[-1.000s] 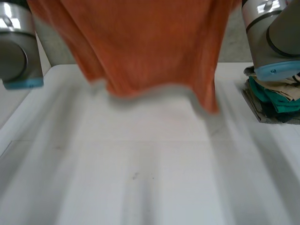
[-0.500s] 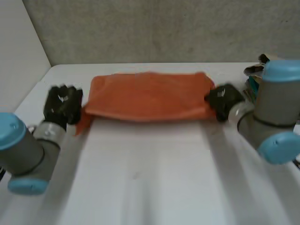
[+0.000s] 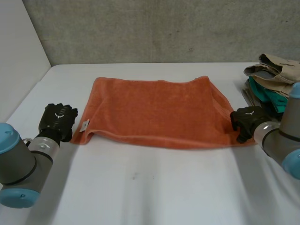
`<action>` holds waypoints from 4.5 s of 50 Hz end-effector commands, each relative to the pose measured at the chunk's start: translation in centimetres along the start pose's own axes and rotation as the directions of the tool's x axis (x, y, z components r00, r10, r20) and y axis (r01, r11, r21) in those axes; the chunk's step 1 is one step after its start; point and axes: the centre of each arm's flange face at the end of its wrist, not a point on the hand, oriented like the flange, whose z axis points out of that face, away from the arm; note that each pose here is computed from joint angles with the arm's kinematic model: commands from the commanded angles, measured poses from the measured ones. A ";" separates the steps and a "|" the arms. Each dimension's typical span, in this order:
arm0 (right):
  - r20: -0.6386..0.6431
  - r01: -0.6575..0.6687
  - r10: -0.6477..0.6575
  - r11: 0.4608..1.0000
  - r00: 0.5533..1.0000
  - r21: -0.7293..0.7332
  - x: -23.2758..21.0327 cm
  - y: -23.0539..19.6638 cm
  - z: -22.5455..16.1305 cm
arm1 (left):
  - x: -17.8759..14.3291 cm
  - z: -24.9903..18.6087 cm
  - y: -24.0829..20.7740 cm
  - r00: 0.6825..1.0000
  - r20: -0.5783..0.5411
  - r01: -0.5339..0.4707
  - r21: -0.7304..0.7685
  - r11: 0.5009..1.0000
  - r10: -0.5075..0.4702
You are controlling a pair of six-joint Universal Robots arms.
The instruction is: Fold the laundry.
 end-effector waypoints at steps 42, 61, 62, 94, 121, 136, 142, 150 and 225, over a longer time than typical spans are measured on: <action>0.138 -0.011 0.002 0.998 0.990 0.061 0.7 2.2 0.2 | 4.1 1.7 -1.5 0.952 -0.251 0.161 -0.080 0.984 -0.176; 0.036 0.008 -0.012 0.992 0.999 0.123 1.7 1.7 -0.2 | 4.0 4.1 -0.7 0.982 -0.135 0.129 -0.045 0.991 -0.134; 0.030 0.019 -0.023 0.992 0.999 0.128 1.8 1.5 -0.6 | 3.9 4.2 -0.7 0.982 -0.132 0.129 -0.044 0.991 -0.134; 0.365 0.459 -0.363 0.861 0.857 -0.221 -0.2 0.4 -10.9 | 0.5 -11.3 -3.6 0.914 -0.349 -0.306 -0.257 0.917 0.207; -0.049 0.316 -0.319 0.947 0.947 -0.060 1.1 -4.9 -1.7 | 5.4 -1.1 -4.9 0.912 -0.287 -0.298 0.027 0.954 0.293; 0.084 0.314 -0.303 0.932 0.949 -0.181 0.0 -2.8 -5.8 | 4.1 -1.5 -3.5 0.931 -0.273 -0.261 -0.042 0.964 0.241; 0.058 0.318 -0.313 0.936 0.948 -0.148 -1.0 -1.1 -4.1 | 3.9 -1.5 -3.3 0.933 -0.272 -0.260 -0.049 0.964 0.238; 0.022 0.331 -0.331 0.935 0.943 -0.126 -2.0 0.6 -0.3 | 3.2 -0.5 -2.9 0.939 -0.249 -0.256 -0.051 0.965 0.236; -0.476 0.353 -0.072 0.767 0.877 0.536 4.9 -18.5 0.6 | -6.7 9.5 -13.0 0.952 0.268 -0.251 0.410 0.877 0.147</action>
